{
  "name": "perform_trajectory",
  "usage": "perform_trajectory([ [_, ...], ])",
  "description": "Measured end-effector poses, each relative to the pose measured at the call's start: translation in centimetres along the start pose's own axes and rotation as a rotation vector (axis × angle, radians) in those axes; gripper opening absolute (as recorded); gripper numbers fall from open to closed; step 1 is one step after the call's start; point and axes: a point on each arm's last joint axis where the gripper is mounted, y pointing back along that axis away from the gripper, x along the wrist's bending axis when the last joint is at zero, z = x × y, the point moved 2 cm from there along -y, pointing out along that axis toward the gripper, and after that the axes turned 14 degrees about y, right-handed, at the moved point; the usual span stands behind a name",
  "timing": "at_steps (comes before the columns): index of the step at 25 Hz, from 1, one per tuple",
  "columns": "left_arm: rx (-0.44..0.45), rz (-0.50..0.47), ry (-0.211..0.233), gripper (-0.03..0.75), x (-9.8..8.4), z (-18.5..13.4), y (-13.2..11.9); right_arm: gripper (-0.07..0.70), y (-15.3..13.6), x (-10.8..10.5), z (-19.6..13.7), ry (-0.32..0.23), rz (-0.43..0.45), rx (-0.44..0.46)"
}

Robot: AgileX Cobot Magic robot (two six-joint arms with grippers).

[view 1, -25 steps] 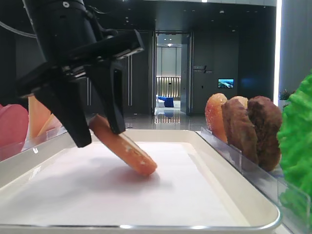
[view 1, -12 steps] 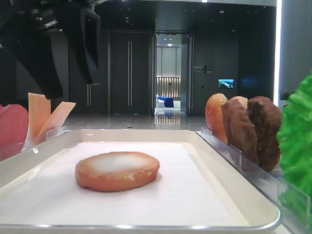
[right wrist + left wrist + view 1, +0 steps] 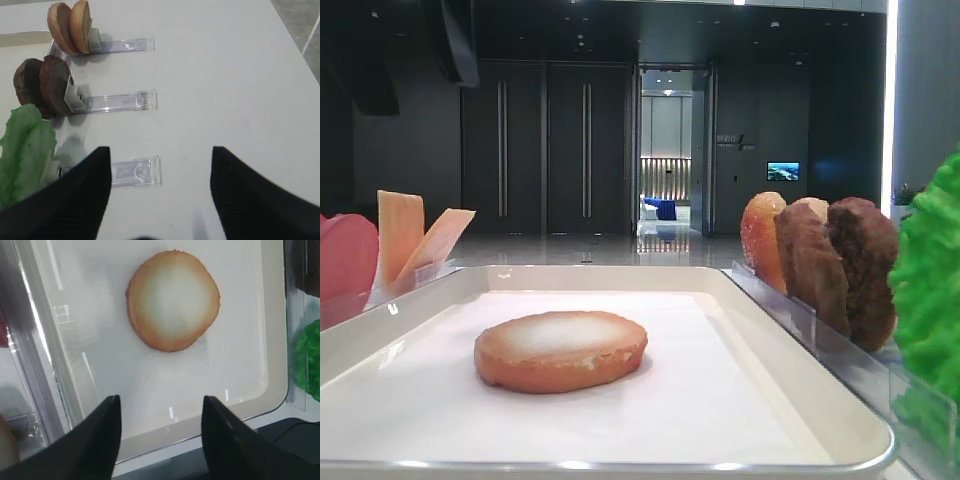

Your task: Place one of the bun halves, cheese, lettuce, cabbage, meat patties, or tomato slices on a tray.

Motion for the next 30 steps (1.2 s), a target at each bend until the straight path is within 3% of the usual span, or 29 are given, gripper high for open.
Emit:
perform_trajectory([
  [8, -0.057, 0.071, 0.032, 0.398, 1.2, -0.4, 2.2, 0.412, 0.0, 0.0, 0.0, 0.0, 0.0, 0.0],
  [13, -0.049, 0.166, 0.018, 0.4, 2.3, -0.6, 2.6, 0.412, 0.0, 0.0, 0.0, 0.0, 0.0, 0.0],
  [18, -0.073, 0.26, 0.003, 0.496, 3.7, -0.5, 3.6, 0.412, 0.0, 0.0, 0.0, 0.0, 0.0, 0.0],
  [22, -0.091, 0.264, 0.058, 0.529, 6.6, 0.4, 5.8, 0.412, 0.0, 0.0, 0.0, 0.0, 0.0, 0.0],
  [26, -0.188, 0.264, 0.143, 0.531, 10.2, 1.0, 9.2, 0.412, 0.0, 0.0, 0.0, 0.0, 0.0, 0.0],
  [30, -0.274, 0.267, 0.193, 0.526, 12.7, 0.4, 12.1, 0.412, 0.0, 0.0, 0.0, 0.0, 0.0, 0.0],
])
